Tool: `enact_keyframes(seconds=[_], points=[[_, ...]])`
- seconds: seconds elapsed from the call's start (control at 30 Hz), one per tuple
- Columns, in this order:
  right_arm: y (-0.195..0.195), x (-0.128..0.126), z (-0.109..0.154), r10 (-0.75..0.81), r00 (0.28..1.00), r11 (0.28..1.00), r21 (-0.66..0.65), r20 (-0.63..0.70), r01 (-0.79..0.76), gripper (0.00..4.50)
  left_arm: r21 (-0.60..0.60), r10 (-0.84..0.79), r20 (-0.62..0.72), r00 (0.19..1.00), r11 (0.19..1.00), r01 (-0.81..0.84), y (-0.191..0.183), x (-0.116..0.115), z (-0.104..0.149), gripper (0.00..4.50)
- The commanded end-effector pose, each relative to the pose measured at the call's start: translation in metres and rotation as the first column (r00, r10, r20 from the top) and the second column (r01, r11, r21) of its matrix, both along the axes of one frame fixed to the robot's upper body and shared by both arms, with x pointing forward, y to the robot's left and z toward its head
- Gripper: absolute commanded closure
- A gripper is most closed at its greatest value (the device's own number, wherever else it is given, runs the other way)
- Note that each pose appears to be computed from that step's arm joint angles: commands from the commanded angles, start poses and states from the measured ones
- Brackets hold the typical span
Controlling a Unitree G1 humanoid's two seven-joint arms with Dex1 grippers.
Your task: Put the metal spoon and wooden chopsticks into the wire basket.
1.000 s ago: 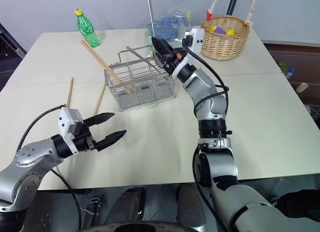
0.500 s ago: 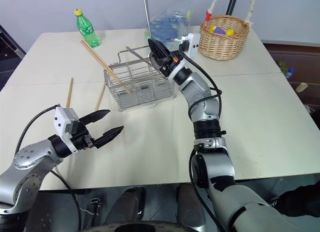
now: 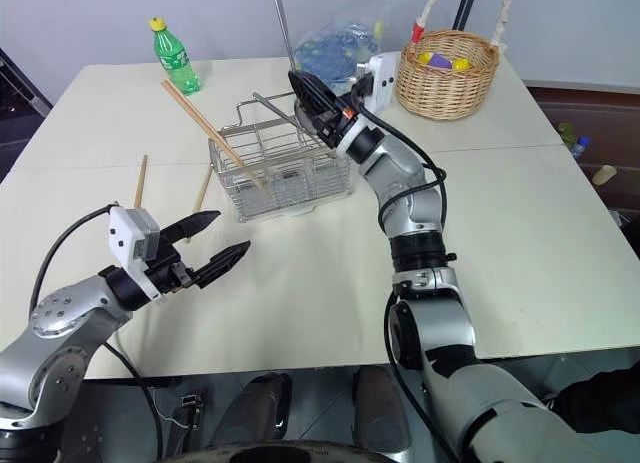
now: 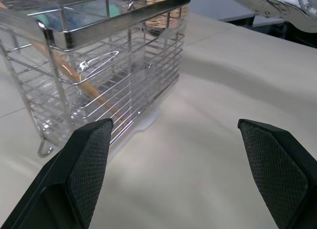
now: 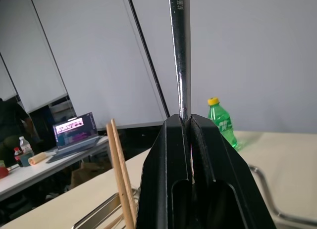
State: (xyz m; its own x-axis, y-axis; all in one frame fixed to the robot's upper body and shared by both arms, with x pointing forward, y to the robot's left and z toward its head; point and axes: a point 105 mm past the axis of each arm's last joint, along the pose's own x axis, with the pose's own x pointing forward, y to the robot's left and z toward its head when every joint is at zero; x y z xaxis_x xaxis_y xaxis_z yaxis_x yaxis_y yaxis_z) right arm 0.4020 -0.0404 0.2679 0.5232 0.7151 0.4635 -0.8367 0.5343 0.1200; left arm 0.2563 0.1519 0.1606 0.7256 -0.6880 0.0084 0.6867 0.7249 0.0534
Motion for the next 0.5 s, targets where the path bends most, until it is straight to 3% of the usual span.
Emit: enact_keyframes(seconds=[0.03, 0.5], points=[[-0.002, 0.000, 0.022, -0.006, 0.997, 1.000, -0.016, 0.082, 0.007, 4.38, -0.015, -0.020, 0.043, 0.999, 1.000, 0.021, -0.008, -0.003, 0.011, 0.24], [-0.001, 0.016, 0.020, -0.016, 0.994, 0.996, -0.087, 0.110, 0.026, 4.38, -0.046, 0.013, 0.047, 0.999, 0.999, -0.011, -0.010, -0.003, 0.012, 0.24]])
